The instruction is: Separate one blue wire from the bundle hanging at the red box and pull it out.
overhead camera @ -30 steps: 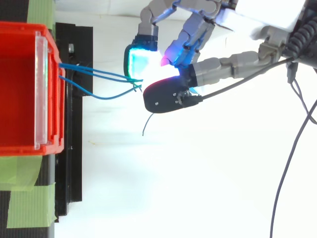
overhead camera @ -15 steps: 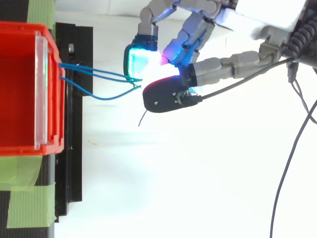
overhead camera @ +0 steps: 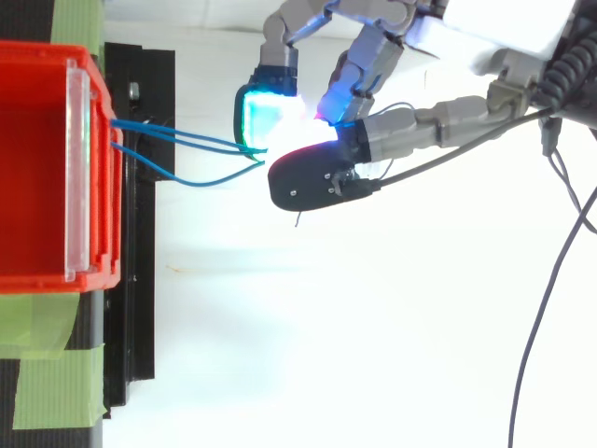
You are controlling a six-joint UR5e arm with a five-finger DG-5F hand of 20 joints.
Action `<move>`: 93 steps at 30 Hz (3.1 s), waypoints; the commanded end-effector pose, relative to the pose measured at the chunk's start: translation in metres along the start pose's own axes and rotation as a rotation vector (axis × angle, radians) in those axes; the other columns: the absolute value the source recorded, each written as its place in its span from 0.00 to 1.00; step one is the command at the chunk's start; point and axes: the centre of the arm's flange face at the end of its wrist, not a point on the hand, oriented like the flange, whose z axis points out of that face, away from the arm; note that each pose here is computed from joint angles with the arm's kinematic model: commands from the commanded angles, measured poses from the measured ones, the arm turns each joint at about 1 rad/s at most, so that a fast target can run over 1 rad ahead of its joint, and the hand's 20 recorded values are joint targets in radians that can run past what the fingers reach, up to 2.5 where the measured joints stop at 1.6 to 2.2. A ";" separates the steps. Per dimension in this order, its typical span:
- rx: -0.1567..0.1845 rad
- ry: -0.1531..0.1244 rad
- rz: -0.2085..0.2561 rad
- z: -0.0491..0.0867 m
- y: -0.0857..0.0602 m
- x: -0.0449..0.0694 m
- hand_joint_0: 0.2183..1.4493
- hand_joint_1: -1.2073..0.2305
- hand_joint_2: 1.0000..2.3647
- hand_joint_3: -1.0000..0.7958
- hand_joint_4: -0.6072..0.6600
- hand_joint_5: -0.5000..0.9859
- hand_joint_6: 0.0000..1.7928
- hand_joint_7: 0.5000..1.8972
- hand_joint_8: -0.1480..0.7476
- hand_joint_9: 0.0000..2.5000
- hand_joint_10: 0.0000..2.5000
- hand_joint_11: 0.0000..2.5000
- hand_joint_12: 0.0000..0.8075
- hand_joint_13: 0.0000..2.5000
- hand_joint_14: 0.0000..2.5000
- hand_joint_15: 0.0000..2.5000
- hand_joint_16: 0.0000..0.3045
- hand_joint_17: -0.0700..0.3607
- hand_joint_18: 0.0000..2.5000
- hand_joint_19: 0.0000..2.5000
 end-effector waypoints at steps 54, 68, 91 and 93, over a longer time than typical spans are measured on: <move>0.001 0.002 0.000 0.000 0.000 0.000 0.31 0.34 0.01 0.49 0.62 0.20 0.52 0.38 0.59 0.46 0.01 0.52 0.57 0.50 0.01 0.48 0.21 0.49 0.36 0.29; 0.000 0.000 0.000 0.000 0.000 0.000 0.33 0.31 0.01 0.53 0.66 0.19 0.53 0.34 0.61 0.45 0.00 0.51 0.61 0.50 0.01 0.47 0.23 0.53 0.38 0.27; -0.002 0.001 0.152 0.000 0.000 0.000 0.39 0.14 0.01 0.38 0.66 0.15 0.51 0.36 0.51 0.29 0.01 0.52 0.54 0.41 0.01 0.45 0.19 0.47 0.33 0.22; -0.002 0.000 0.154 0.000 0.000 0.000 0.40 0.14 0.01 0.35 0.66 0.15 0.51 0.36 0.51 0.29 0.01 0.52 0.54 0.41 0.01 0.45 0.19 0.47 0.33 0.22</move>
